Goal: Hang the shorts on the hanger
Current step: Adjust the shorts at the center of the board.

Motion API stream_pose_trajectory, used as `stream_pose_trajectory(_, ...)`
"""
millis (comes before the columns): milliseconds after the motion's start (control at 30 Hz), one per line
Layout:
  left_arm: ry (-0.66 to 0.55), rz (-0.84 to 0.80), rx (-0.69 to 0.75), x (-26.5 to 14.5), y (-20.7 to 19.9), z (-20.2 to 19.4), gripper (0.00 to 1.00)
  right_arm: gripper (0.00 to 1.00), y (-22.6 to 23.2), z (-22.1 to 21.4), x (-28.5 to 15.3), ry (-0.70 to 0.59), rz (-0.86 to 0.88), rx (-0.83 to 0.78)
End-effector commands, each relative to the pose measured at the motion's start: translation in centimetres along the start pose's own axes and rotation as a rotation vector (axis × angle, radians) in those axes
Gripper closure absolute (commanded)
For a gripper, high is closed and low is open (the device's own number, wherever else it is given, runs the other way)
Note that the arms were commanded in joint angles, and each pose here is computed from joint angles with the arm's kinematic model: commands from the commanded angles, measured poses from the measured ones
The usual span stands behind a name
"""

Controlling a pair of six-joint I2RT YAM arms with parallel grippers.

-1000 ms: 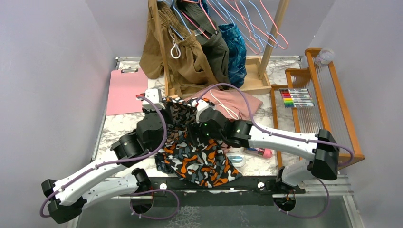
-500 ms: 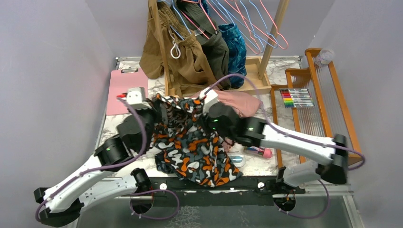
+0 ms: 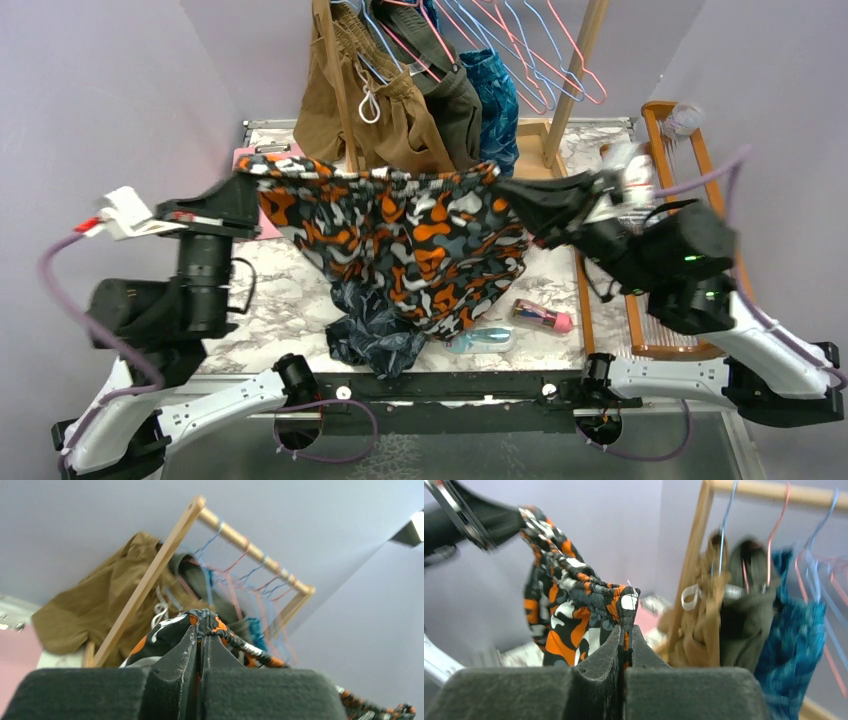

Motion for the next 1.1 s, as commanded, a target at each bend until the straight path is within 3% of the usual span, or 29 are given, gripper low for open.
stream_pose_trajectory(0, 0.101, 0.137, 0.051, -0.7, 3.4, -5.9, 1.0, 0.99, 1.8, -10.0, -0.7, 0.256, -0.033, -0.063)
stream_pose_trajectory(233, 0.344, 0.248, 0.052, -4.8, 10.0, -16.0, 1.0, 0.99, 4.9, -20.5, -7.0, 0.495, -0.04, 0.174)
stream_pose_trajectory(400, 0.459, 0.232, 0.046, -6.5, 11.7, -19.2, 1.0, 0.99, 6.1, -22.0, -9.3, 0.592, 0.017, 0.277)
stream_pose_trajectory(533, 0.52, 0.24, 0.074, -6.8, 12.2, -20.9, 1.0, 0.99, 7.9, -22.6, -10.0, 0.682, 0.16, 0.341)
stream_pose_trajectory(600, 0.547, 0.246, 0.086, -7.0, 12.4, -21.7, 1.0, 0.89, 8.9, -22.9, -10.3, 0.731, 0.242, 0.382)
stream_pose_trajectory(700, 0.58, 0.263, 0.091, -7.3, 13.0, -22.8, 1.0, 0.52, 9.7, -23.1, -10.8, 0.811, 0.305, 0.423)
stream_pose_trajectory(767, 0.595, 0.272, 0.088, -7.7, 13.4, -23.4, 1.0, 0.4, 9.4, -22.8, -10.8, 0.848, 0.268, 0.427)
stream_pose_trajectory(967, 0.592, 0.289, 0.073, -8.3, 14.3, -23.9, 1.0, 0.31, 7.7, -20.3, -9.3, 0.9, 0.102, 0.405)
stream_pose_trajectory(1067, 0.591, 0.292, 0.069, -8.4, 14.4, -24.0, 1.0, 0.3, 8.0, -21.3, -8.6, 1.041, 0.065, 0.384)
Point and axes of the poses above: each gripper's point midway between its finger pads, its own x axis out along the fingers, its own y axis along the line the jaws close on, z = x × y, the point moved 8 cm from there along -x, back along the fingers, and after that the axes turned 8 degrees about -x, right-handed, at the moved point
